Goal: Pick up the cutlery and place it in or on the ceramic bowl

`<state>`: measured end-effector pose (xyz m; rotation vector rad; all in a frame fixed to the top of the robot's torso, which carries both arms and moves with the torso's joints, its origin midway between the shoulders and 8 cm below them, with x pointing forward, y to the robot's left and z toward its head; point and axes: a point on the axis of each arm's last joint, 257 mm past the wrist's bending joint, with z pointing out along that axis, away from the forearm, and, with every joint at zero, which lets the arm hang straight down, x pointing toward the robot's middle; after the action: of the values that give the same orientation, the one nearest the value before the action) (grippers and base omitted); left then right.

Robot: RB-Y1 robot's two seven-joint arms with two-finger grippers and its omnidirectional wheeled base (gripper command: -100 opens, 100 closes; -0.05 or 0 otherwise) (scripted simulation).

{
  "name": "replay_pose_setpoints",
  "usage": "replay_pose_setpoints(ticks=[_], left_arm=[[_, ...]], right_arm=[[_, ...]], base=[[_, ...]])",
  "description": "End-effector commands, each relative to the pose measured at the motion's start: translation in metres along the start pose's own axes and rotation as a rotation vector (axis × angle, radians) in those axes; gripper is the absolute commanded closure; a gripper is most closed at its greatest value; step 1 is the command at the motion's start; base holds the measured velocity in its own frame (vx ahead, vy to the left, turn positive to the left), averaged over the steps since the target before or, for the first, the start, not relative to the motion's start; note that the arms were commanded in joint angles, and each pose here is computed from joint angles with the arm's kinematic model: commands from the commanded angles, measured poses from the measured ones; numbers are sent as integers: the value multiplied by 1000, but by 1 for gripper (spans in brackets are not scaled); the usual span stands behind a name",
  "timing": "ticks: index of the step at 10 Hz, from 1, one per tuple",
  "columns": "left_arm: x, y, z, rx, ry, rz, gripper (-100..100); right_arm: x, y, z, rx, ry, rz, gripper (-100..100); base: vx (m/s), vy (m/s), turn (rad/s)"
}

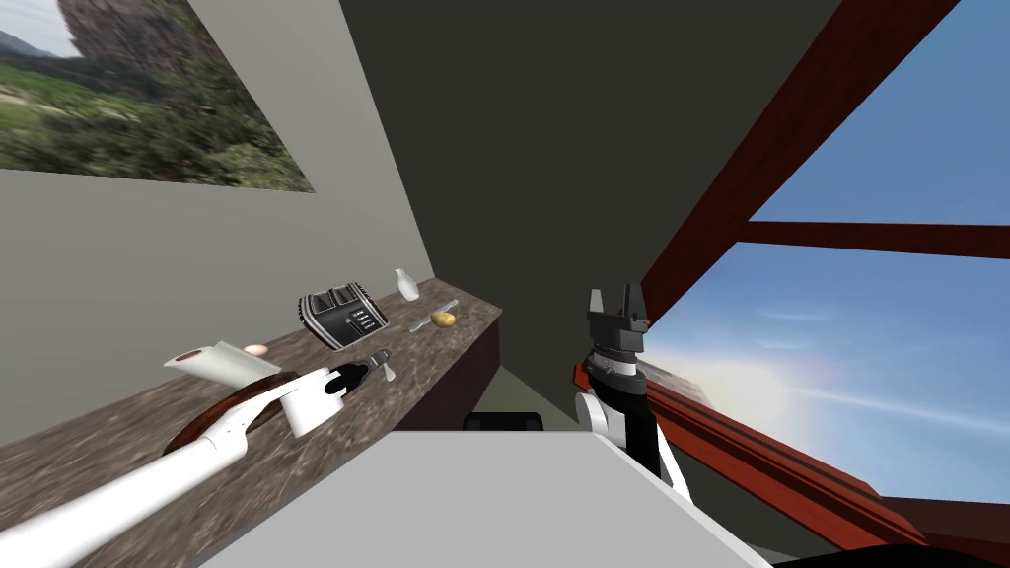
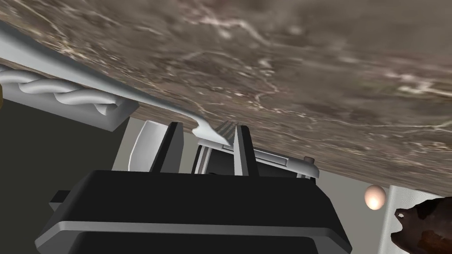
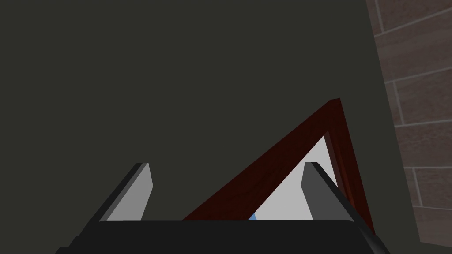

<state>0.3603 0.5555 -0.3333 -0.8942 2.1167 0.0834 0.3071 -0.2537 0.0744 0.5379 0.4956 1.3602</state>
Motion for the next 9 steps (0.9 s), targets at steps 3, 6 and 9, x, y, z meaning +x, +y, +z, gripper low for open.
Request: replay_pose_setpoints(ticks=[3,6,9], left_arm=[[0,-1,0,2,0,-2,100],[-4,-9,-9,10,3,12,100],[-17,-17,-8,30,-6,10,100]], right_arm=[[0,0,0,0,0,0,0],[0,0,0,0,0,0,0],[0,0,0,0,0,0,0]], base=[[0,0,0],[-17,-15,50],[-46,-6,-3]])
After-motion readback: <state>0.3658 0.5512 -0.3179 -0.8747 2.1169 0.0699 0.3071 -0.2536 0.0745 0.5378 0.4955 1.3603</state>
